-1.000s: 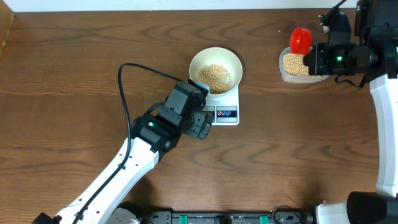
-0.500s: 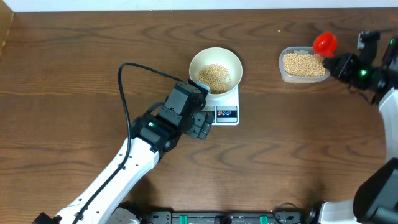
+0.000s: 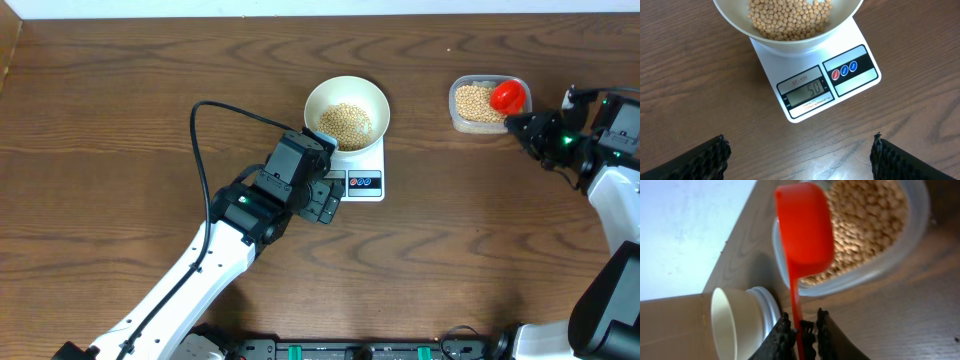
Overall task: Scoop item into bowl and weigh 50g on scale
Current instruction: 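Lower the red scoop into the soybean tub with the right gripper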
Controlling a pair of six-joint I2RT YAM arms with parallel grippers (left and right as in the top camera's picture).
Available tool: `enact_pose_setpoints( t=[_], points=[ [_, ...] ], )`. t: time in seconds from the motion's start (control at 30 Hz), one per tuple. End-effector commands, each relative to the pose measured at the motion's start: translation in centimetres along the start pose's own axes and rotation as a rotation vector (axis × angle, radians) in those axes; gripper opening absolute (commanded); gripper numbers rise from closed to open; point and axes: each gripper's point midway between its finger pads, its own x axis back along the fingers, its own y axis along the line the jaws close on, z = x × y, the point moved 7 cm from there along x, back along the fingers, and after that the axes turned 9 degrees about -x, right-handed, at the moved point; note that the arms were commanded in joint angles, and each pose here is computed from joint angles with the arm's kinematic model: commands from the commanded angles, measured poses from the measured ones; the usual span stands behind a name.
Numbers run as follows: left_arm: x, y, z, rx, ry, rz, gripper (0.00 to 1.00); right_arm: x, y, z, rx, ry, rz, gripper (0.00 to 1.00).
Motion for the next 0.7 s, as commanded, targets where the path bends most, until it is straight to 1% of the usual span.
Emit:
enact_pose_setpoints(
  t=[0.0, 0.1, 0.13, 0.27, 0.33, 0.57, 0.67],
  points=[
    [0.2, 0.14, -0.01, -0.01, -0.007, -0.005, 0.92, -0.23, -1.29, 0.59, -0.038, -0.005, 0.042, 0.22],
    [0.2, 0.14, -0.01, -0.01, -0.007, -0.005, 0.92, -0.36, -1.83, 0.97, -0.048, 0.001, 0.053, 0.33],
    [0.2, 0.14, -0.01, -0.01, -0.007, -0.005, 0.92, -0.38, -1.88, 0.98, -0.048, 0.0, 0.055, 0.38],
    [0.2, 0.14, -0.01, -0.01, -0.007, -0.005, 0.92, -0.39, -2.02, 0.93, -0.061, -0.007, 0.065, 0.46],
    [0.2, 0.14, -0.01, -0.01, -0.007, -0.005, 0.92, -0.39, -2.03, 0.95, -0.071, -0.007, 0.066, 0.47],
    [0.2, 0.14, -0.01, -0.01, -0.007, -0.005, 0.92, -0.44, -1.86, 0.27, -0.088, -0.049, 0.063, 0.65],
    [0.2, 0.14, -0.01, -0.01, -0.007, -0.005, 0.92, -0.45, -2.0, 0.17, -0.1, -0.063, 0.078, 0.7]
  ],
)
